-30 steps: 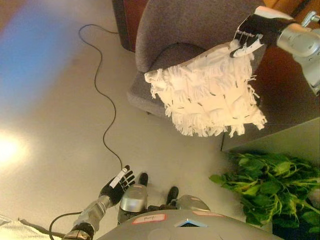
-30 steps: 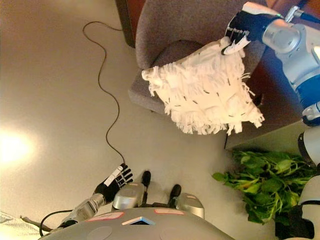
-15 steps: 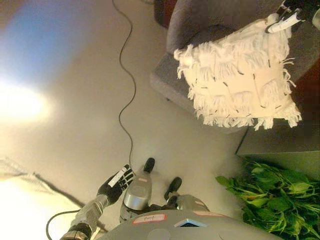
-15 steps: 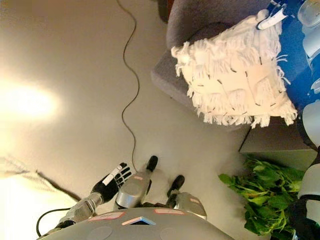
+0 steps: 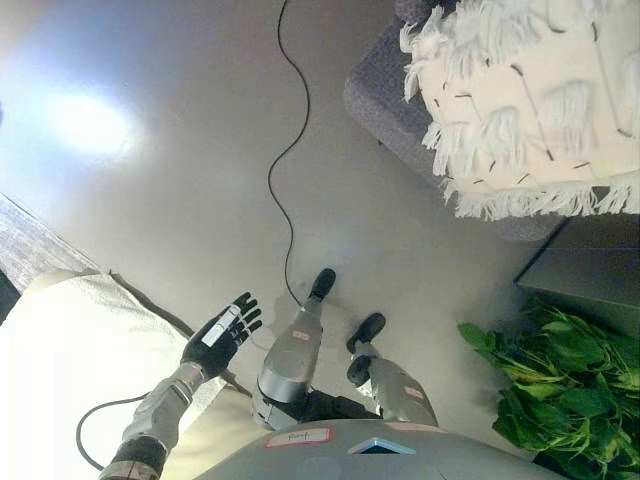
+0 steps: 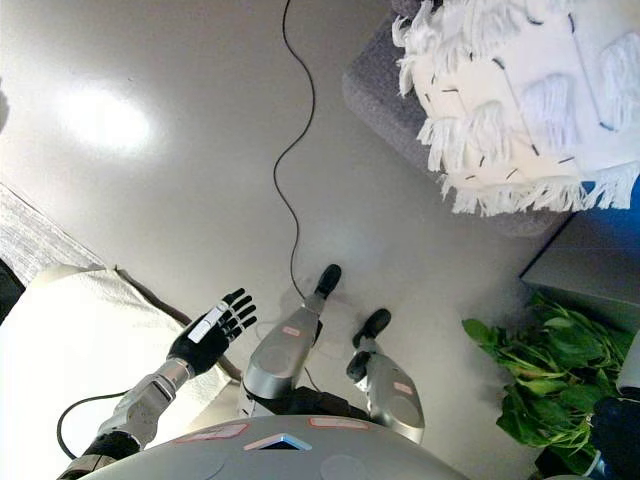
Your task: Pick up the pillow and put it on the sofa.
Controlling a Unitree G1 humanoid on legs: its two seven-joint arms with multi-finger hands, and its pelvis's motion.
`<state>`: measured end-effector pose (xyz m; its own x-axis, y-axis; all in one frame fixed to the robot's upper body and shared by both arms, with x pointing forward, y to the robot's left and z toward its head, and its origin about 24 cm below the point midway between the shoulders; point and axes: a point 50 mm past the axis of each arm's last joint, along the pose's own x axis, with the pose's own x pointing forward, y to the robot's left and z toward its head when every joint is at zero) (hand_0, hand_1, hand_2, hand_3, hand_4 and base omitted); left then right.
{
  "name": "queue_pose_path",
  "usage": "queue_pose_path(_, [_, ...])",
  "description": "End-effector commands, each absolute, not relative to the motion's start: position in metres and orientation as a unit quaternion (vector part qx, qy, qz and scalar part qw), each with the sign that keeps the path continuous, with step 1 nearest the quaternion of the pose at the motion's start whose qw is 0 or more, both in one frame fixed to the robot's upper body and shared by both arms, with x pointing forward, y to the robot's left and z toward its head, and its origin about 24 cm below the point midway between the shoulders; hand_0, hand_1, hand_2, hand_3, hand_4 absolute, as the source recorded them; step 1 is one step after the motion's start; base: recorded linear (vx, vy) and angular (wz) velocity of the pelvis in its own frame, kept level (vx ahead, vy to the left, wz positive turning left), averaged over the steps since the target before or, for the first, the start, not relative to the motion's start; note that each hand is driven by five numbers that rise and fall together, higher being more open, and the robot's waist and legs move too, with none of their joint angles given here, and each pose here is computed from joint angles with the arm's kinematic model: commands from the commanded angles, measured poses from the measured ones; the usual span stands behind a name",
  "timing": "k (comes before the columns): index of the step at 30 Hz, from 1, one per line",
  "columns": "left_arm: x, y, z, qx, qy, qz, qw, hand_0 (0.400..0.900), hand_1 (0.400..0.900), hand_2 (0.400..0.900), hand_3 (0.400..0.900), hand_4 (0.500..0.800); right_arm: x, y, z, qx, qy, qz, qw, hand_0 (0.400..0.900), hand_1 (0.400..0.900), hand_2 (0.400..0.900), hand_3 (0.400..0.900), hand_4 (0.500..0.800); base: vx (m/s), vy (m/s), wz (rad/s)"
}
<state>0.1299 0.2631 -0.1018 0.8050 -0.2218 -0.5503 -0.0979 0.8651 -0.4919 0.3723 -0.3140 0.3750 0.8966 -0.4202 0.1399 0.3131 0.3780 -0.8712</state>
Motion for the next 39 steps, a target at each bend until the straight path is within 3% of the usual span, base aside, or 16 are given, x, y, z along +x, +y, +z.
queue_pose_path(1, [0.114, 0.277, -0.095, -0.247, 0.31, -0.048, 0.917, 0.9, 0.9, 0.9, 0.9, 0.8, 0.337, -0.33, 0.435, -0.559, 0.015, -0.309, 0.769, 0.9, 0.9, 0.9, 0.9, 0.8, 0.0, 0.0, 0.0])
queue_pose_path(15, [0.1, 0.276, -0.103, -0.239, 0.347, -0.055, 0.905, 0.9, 0.9, 0.9, 0.9, 0.8, 0.321, -0.352, 0.437, -0.55, 0.063, -0.348, 0.757, 0.9, 0.9, 0.9, 0.9, 0.8, 0.033, -0.007, -0.05])
queue_pose_path(23, [0.087, 0.272, -0.114, -0.235, 0.386, -0.044, 0.891, 0.9, 0.9, 0.9, 0.9, 0.8, 0.315, -0.365, 0.431, -0.549, 0.084, -0.331, 0.763, 0.9, 0.9, 0.9, 0.9, 0.8, 0.079, 0.016, -0.11])
queue_pose_path(32, [0.072, 0.269, -0.132, -0.208, 0.449, -0.035, 0.868, 0.9, 0.9, 0.9, 0.9, 0.8, 0.327, -0.378, 0.384, -0.487, 0.118, -0.244, 0.83, 0.9, 0.9, 0.9, 0.9, 0.8, 0.066, 0.028, -0.17])
queue_pose_path(39, [0.089, 0.256, -0.138, -0.19, 0.466, -0.057, 0.862, 0.9, 0.9, 0.9, 0.9, 0.8, 0.343, -0.387, 0.303, -0.377, 0.124, -0.189, 0.898, 0.9, 0.9, 0.9, 0.9, 0.8, -0.034, 0.033, -0.25])
